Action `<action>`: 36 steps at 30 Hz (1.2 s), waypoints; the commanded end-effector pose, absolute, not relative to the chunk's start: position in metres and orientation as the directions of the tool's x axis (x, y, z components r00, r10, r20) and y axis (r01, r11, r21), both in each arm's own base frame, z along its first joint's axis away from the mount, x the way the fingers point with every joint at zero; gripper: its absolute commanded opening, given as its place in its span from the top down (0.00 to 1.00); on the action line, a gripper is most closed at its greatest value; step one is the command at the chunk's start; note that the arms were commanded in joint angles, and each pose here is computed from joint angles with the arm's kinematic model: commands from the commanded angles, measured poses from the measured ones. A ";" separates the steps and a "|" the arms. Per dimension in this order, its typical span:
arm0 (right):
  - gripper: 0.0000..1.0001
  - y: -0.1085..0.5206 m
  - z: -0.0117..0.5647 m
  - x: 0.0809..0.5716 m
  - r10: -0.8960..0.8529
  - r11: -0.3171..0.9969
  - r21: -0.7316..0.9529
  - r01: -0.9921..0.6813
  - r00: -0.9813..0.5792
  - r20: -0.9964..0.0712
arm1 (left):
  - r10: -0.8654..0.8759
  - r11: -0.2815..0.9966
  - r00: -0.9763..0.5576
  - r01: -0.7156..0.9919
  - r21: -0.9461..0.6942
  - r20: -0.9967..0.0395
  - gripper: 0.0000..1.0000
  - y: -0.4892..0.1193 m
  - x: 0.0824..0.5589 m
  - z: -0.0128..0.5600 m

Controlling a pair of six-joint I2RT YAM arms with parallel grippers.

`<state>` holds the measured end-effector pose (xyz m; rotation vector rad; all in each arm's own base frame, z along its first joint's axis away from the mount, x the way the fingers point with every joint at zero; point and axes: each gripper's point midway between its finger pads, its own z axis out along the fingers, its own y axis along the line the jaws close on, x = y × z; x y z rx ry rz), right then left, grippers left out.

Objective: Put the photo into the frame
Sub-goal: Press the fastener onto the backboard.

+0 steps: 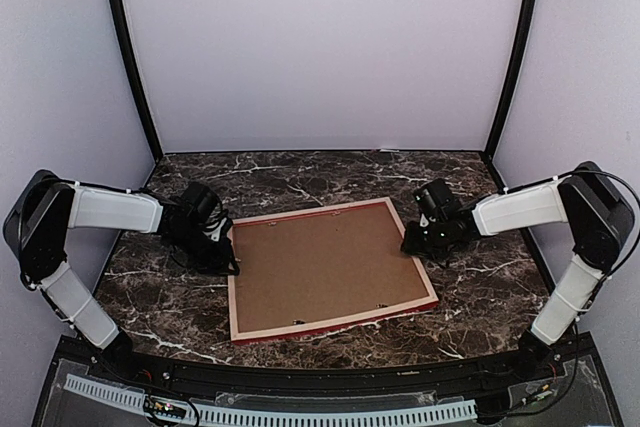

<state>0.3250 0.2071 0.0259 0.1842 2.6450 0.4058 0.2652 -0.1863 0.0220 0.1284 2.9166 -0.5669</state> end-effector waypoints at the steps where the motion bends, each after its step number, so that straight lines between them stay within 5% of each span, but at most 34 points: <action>1: 0.71 0.222 0.031 0.340 0.292 0.898 0.431 0.094 -0.858 -0.422 | 0.133 0.920 -0.984 0.167 -0.356 -0.116 0.73 -0.192 0.244 0.005; 8: 0.73 0.221 0.035 0.338 0.359 0.850 0.512 0.124 -0.848 -0.390 | 0.139 0.920 -0.984 0.171 -0.353 -0.114 0.73 -0.194 0.243 0.003; 14: 0.53 0.225 0.041 0.339 0.372 0.813 0.572 0.109 -0.853 -0.366 | 0.141 0.919 -0.983 0.174 -0.354 -0.119 0.73 -0.195 0.246 0.006; 19: 0.47 0.224 0.046 0.344 0.356 0.819 0.569 0.080 -0.848 -0.393 | 0.140 0.920 -0.983 0.174 -0.352 -0.119 0.73 -0.195 0.245 0.005; 36: 0.55 0.212 0.024 0.354 0.124 0.947 0.319 -0.025 -0.891 -0.437 | 0.142 0.919 -0.984 0.173 -0.353 -0.112 0.73 -0.195 0.244 0.003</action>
